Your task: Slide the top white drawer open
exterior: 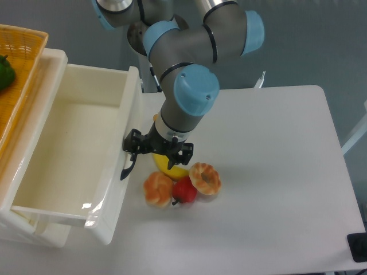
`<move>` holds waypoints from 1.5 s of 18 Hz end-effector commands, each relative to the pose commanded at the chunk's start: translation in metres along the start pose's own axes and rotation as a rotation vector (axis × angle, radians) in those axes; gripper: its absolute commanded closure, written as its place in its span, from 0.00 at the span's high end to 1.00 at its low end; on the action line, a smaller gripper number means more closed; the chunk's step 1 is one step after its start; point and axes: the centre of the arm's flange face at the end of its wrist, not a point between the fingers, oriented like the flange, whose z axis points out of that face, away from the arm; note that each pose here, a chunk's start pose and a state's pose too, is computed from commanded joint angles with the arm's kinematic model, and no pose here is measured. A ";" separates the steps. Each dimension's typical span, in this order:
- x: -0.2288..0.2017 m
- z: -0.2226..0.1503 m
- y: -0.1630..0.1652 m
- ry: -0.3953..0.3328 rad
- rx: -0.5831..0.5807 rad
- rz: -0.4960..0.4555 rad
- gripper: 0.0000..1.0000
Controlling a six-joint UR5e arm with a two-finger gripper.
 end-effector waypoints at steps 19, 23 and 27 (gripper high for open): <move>-0.035 -0.029 0.001 0.094 0.114 -0.063 1.00; -0.059 -0.038 -0.009 0.024 0.198 0.002 1.00; -0.103 -0.029 -0.008 -0.100 0.177 0.156 1.00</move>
